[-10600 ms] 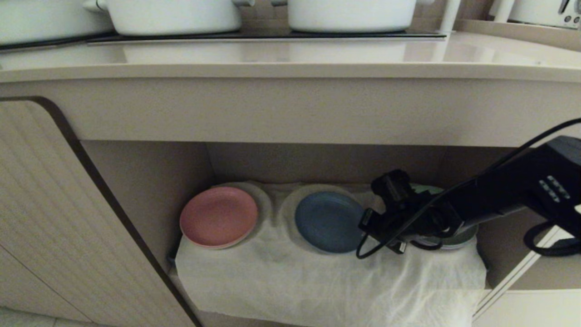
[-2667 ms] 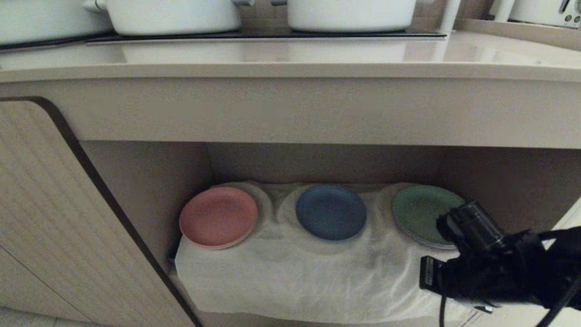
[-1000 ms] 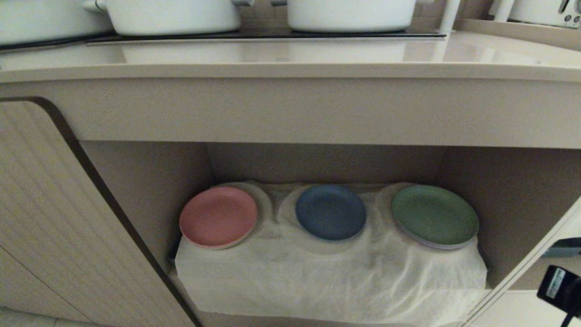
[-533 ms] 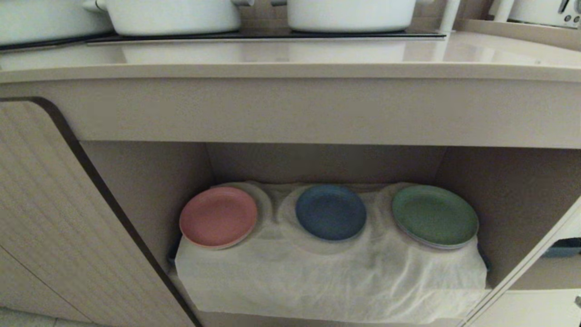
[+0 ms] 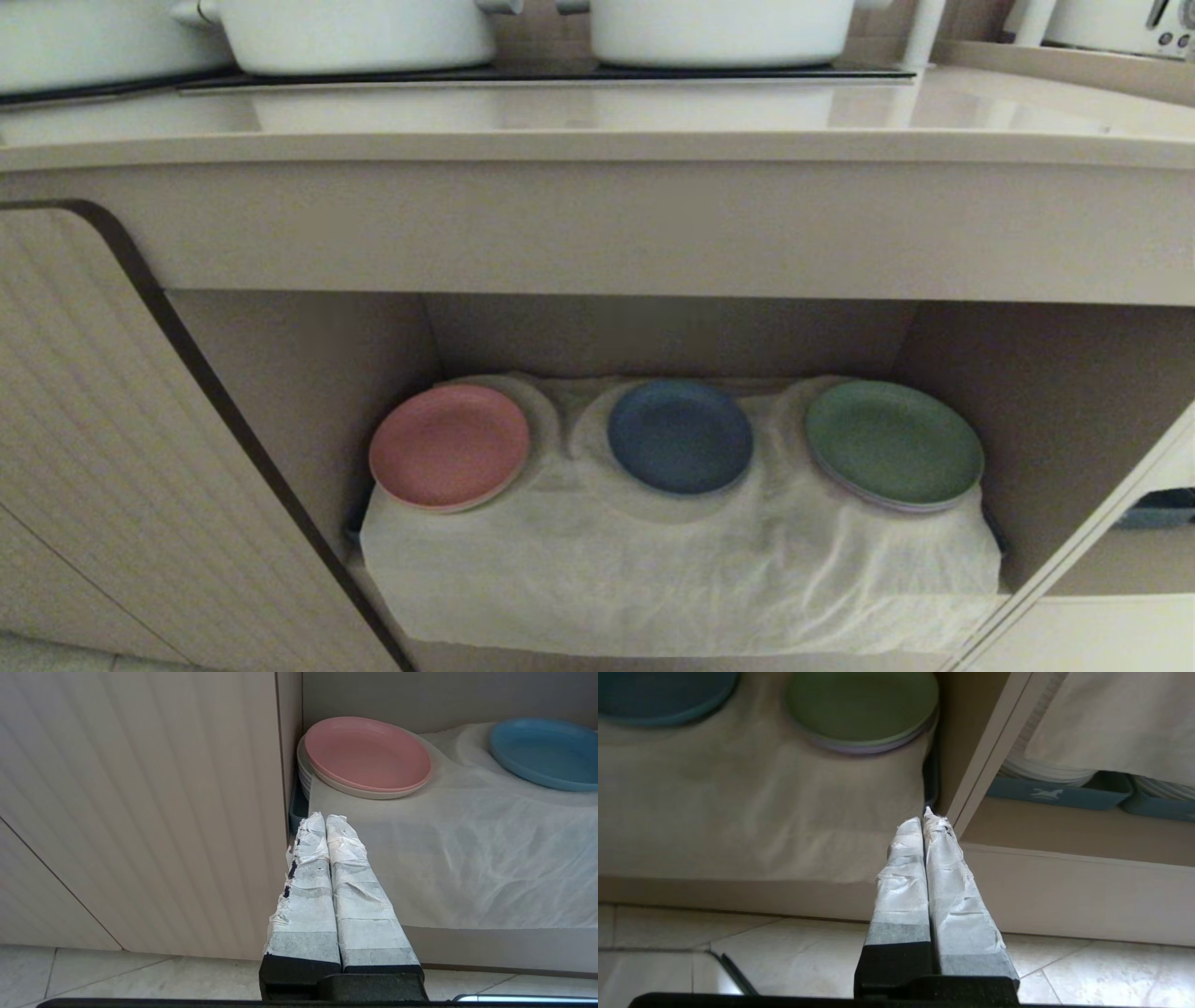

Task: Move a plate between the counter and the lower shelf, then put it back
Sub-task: Pick up the plate in the cupboard

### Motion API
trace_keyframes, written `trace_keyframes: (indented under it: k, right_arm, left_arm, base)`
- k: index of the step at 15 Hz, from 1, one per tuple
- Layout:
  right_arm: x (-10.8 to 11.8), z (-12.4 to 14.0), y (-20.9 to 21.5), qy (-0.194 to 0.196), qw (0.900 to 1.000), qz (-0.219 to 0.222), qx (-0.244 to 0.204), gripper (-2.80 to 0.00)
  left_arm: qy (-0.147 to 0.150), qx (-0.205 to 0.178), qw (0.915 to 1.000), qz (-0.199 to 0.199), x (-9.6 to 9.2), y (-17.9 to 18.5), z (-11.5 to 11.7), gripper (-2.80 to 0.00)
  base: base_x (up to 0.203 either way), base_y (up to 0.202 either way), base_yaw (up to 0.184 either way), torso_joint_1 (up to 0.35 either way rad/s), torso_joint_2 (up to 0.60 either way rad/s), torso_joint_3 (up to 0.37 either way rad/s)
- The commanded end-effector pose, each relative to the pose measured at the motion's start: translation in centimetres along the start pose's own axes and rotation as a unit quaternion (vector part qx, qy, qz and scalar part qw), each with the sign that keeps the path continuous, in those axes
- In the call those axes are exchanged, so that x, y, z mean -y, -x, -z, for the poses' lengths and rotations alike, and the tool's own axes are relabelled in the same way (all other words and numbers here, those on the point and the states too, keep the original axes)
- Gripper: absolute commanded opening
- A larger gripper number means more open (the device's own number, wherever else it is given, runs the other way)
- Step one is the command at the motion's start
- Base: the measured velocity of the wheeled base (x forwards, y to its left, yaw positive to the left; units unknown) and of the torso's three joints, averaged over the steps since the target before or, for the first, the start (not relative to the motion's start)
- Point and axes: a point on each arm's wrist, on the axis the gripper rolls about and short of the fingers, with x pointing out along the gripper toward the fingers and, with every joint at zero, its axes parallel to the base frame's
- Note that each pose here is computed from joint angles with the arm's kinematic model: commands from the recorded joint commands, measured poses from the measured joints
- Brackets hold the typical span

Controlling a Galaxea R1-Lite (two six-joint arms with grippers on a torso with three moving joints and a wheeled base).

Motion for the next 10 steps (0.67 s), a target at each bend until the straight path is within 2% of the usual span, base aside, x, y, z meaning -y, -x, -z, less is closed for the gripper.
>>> trace_keyframes:
  k: [1, 4, 7, 10]
  right_arm:
    - [-0.1, 1.0, 1.5, -0.002, 0.999, 0.001, 0.040, -2.80]
    - [-0.2, 1.9, 2.1, -0.004, 0.999, -0.009, 0.046, -2.80]
    - [-0.3, 2.8, 3.0, -0.004, 0.996, -0.030, 0.082, -2.80]
    - [-0.4, 3.2, 3.5, -0.016, 0.993, -0.030, 0.116, -2.80]
  left_arm:
    - [0.000, 0.000, 1.0000, 0.000, 0.0, 0.0, 0.0, -2.80]
    - [0.000, 0.000, 1.0000, 0.000, 0.0, 0.0, 0.0, -2.80]
    - [0.000, 0.000, 1.0000, 0.000, 0.0, 0.0, 0.0, -2.80]
    - [0.000, 0.000, 1.0000, 0.000, 0.0, 0.0, 0.0, -2.80]
  base:
    - [0.000, 0.000, 0.000, 0.000, 0.00, 0.000]
    - [0.000, 0.000, 0.000, 0.000, 0.00, 0.000]
    - [0.000, 0.000, 0.000, 0.000, 0.00, 0.000]
    - [0.000, 0.000, 0.000, 0.000, 0.00, 0.000]
